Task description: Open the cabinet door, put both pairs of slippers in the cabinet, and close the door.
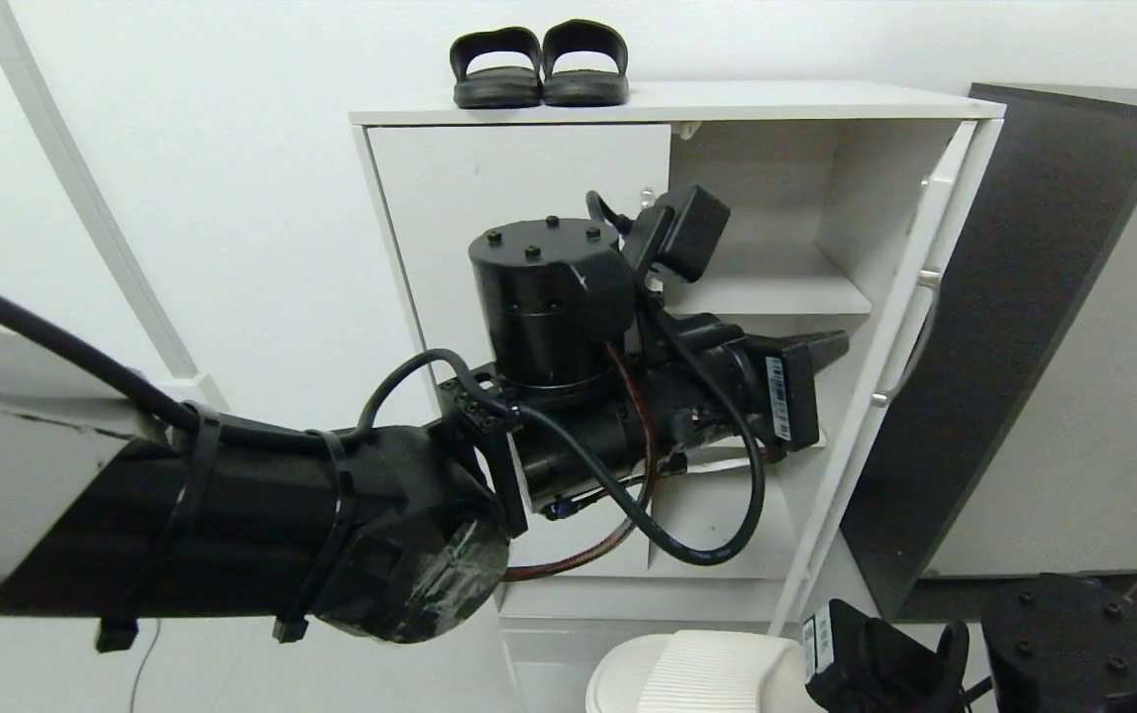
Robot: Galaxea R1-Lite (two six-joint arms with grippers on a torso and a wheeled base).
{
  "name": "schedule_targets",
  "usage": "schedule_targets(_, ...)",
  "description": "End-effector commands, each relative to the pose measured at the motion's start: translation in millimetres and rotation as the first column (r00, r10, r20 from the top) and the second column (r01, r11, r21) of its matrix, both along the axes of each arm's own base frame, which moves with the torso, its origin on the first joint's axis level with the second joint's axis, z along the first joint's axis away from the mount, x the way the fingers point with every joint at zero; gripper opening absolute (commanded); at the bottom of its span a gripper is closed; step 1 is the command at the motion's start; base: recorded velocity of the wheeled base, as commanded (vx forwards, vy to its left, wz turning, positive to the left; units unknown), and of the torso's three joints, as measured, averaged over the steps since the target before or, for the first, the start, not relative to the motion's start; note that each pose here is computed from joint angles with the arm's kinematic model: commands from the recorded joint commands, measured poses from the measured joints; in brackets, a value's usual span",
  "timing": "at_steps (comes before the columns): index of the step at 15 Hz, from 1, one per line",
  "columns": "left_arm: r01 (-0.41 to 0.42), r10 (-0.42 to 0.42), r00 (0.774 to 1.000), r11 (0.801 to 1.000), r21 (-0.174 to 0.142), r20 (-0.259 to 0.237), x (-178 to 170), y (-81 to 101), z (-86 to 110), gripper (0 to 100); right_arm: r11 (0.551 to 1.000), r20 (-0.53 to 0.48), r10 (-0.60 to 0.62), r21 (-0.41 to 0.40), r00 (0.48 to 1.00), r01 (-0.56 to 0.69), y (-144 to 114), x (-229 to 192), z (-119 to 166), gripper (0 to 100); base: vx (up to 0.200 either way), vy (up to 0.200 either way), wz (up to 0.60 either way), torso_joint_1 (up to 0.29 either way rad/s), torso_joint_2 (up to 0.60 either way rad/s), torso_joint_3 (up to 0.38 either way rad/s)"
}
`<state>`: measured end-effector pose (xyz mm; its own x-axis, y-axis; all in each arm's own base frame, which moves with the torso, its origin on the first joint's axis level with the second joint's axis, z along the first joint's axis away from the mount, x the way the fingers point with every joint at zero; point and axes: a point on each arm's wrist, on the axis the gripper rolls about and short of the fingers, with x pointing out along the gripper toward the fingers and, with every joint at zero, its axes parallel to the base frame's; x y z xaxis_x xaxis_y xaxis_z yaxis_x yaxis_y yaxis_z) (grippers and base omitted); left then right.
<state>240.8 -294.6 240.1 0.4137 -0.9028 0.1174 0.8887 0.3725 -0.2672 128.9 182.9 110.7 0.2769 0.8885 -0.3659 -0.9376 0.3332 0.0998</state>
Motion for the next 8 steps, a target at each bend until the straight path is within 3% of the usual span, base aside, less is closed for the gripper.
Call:
schedule_targets(1,-0.015,0.015,1.000,1.000,-0.009,0.007,0.9,7.0,4.7,0,1.000,0.000,0.002,0.000,1.000,-0.002,0.4,-0.1,-0.2,0,0.000,0.000,0.00,0.000,0.00,0.000)
schedule_targets(6,-0.129,0.130,0.991,0.991,-0.039,0.031,6.8,57.3,23.3,0,1.000,0.007,-0.028,0.011,1.000,0.028,6.3,7.5,2.5,0,0.000,0.000,0.00,0.000,0.00,0.000)
schedule_targets(8,-0.241,0.243,0.969,0.969,-0.058,0.046,3.1,108.3,38.2,0,0.981,0.039,-0.196,0.003,0.980,0.196,19.1,26.1,4.4,0,0.000,0.000,0.00,0.000,0.00,0.000)
